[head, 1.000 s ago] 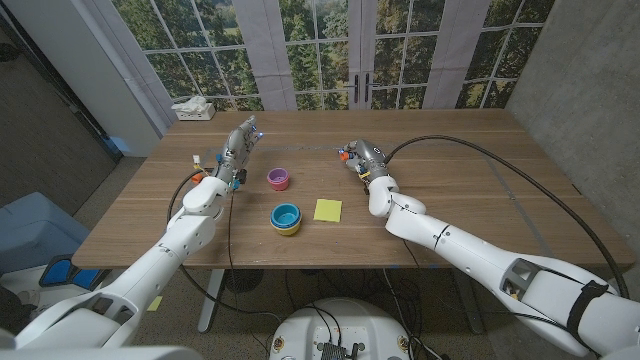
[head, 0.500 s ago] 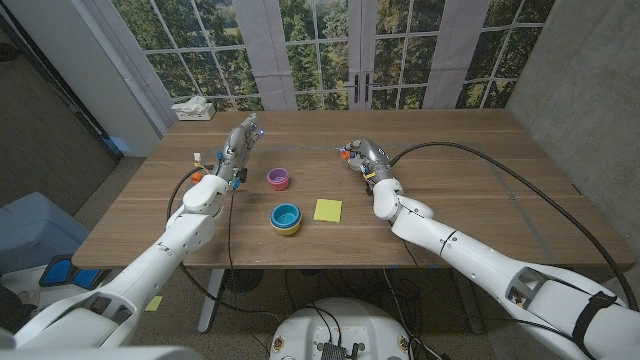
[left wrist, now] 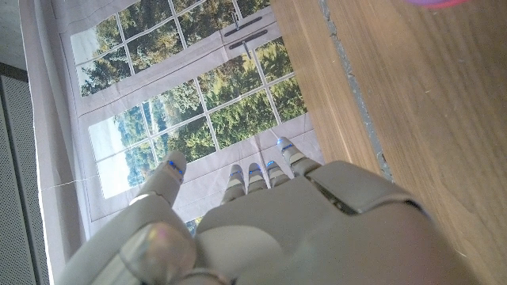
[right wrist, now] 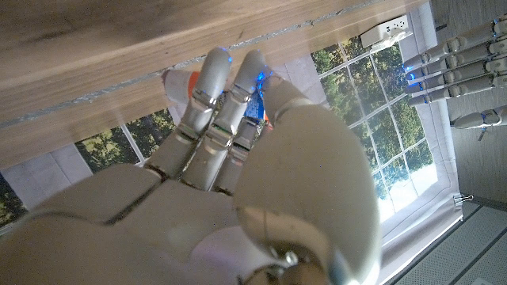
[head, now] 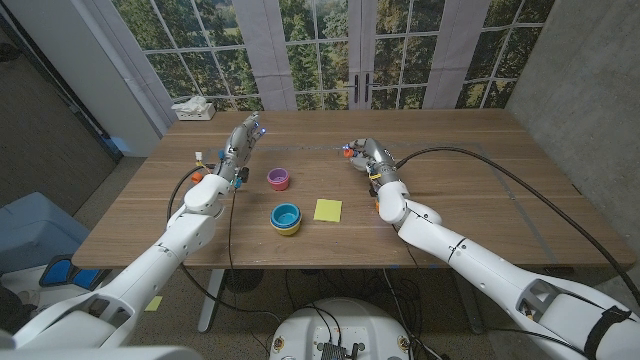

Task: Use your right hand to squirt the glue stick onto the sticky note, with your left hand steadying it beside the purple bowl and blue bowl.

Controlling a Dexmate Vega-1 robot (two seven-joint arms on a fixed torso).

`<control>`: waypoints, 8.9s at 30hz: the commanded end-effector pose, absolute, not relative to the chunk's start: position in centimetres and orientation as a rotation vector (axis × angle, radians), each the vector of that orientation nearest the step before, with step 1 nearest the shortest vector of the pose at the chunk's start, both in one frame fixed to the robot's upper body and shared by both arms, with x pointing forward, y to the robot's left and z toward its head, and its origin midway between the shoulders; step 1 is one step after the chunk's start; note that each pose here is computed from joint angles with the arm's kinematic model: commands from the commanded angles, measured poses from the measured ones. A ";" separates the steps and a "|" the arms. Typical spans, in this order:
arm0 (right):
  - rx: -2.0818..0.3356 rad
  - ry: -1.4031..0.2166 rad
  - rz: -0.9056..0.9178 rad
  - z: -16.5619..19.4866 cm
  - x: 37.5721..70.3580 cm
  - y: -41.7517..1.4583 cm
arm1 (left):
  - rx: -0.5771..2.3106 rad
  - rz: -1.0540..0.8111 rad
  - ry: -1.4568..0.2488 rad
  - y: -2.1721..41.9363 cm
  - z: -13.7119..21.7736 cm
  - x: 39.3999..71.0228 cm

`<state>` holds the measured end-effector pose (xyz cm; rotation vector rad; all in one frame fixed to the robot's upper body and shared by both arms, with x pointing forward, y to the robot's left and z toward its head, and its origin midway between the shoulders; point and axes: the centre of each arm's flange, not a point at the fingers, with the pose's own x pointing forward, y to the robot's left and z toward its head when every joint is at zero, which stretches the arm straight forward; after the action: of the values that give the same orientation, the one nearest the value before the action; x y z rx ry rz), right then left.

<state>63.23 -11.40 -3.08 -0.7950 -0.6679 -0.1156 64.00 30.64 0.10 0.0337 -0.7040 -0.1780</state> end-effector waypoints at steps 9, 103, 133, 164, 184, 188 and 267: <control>-0.587 -0.652 0.037 -3.6 61.7 -13.5 | 0.057 -0.190 -0.714 30.1 0.4 63.2; -0.337 -0.700 0.198 -6.3 52.6 -13.7 | 0.614 -0.222 -0.687 28.0 -1.8 53.8; -0.252 -0.672 0.241 -7.6 51.9 -13.9 | 0.913 -0.297 -0.617 25.3 -2.6 53.2; -0.195 -0.647 0.246 -8.0 51.9 -14.0 | 1.292 -0.399 -0.598 21.9 -3.3 53.6; -0.180 -0.644 0.245 -8.2 51.9 -14.2 | 1.426 -0.496 -0.536 19.9 -4.5 54.2; -0.174 -0.645 0.244 -8.3 51.9 -14.3 | 1.457 -0.515 -0.519 19.4 -4.7 54.3; -0.152 -0.654 0.241 -8.9 51.0 -13.9 | 1.785 -0.250 -0.787 19.0 -7.3 51.7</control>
<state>51.21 -14.07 -8.83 -0.1544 -0.6526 0.2412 51.30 18.89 -7.08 1.7085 -0.8313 -0.2795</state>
